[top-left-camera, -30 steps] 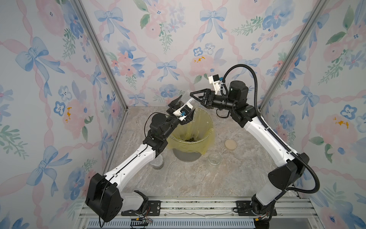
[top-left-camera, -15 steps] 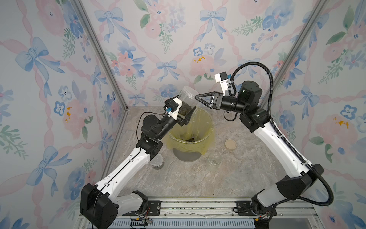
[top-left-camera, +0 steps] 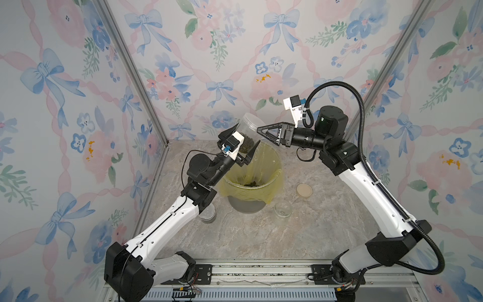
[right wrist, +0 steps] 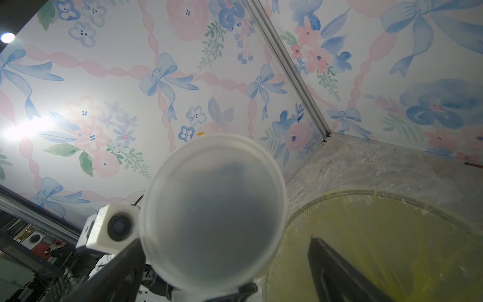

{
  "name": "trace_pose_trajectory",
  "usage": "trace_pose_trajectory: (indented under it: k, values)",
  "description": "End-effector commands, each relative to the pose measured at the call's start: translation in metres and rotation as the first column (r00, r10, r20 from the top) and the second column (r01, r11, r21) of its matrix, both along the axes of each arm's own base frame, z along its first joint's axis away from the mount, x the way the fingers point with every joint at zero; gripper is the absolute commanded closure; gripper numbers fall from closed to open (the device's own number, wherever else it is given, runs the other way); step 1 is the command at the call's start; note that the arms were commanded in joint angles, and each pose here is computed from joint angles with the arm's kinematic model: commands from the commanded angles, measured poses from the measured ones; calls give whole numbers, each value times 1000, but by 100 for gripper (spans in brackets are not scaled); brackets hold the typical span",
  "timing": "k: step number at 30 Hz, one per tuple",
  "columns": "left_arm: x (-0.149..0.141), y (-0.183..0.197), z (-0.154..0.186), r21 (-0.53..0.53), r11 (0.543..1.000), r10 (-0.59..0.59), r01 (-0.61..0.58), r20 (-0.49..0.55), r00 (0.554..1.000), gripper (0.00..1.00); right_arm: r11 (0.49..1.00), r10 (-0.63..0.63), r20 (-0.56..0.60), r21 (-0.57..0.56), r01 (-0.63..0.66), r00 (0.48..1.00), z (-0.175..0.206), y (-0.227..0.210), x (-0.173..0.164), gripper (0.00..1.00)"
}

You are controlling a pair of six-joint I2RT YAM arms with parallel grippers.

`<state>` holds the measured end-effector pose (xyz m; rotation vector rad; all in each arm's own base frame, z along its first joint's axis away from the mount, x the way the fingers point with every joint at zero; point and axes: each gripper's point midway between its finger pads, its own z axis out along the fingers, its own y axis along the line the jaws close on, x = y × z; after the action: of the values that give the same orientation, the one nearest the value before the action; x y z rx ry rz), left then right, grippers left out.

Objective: Empty moldy tea leaves from jars
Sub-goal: Unscrew the lid from the jar.

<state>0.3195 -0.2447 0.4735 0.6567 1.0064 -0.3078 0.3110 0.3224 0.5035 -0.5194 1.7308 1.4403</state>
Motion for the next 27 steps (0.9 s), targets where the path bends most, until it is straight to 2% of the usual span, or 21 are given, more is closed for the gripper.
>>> trace_pose_trajectory:
  k: [1, 8, 11, 18, 22, 27]
  values:
    - [-9, 2, 16, 43, 996, 77, -84, 135, 988, 57, 1000, -27, 3, -12, 27, 1000, 5, 5, 5, 4]
    - [-1, -6, 13, 99, 982, 140, -160, 186, 973, 57, 999, -41, 0, -16, 41, 999, 15, 13, 11, 2]
    - [4, -9, 8, 133, 968, 181, -213, 215, 960, 57, 998, -51, 35, -25, 52, 998, 19, 12, 13, 0]
    - [15, -4, 9, 115, 950, 264, -290, 203, 943, 57, 996, -79, 24, -49, 81, 997, 8, 18, 29, 3]
    - [17, -3, 8, 109, 949, 272, -297, 196, 942, 57, 992, -114, 31, -46, 115, 993, 6, 16, 34, 0]
    - [19, -4, 7, 106, 949, 272, -295, 190, 943, 57, 990, -139, 40, -14, 139, 990, 11, 13, 37, 1]
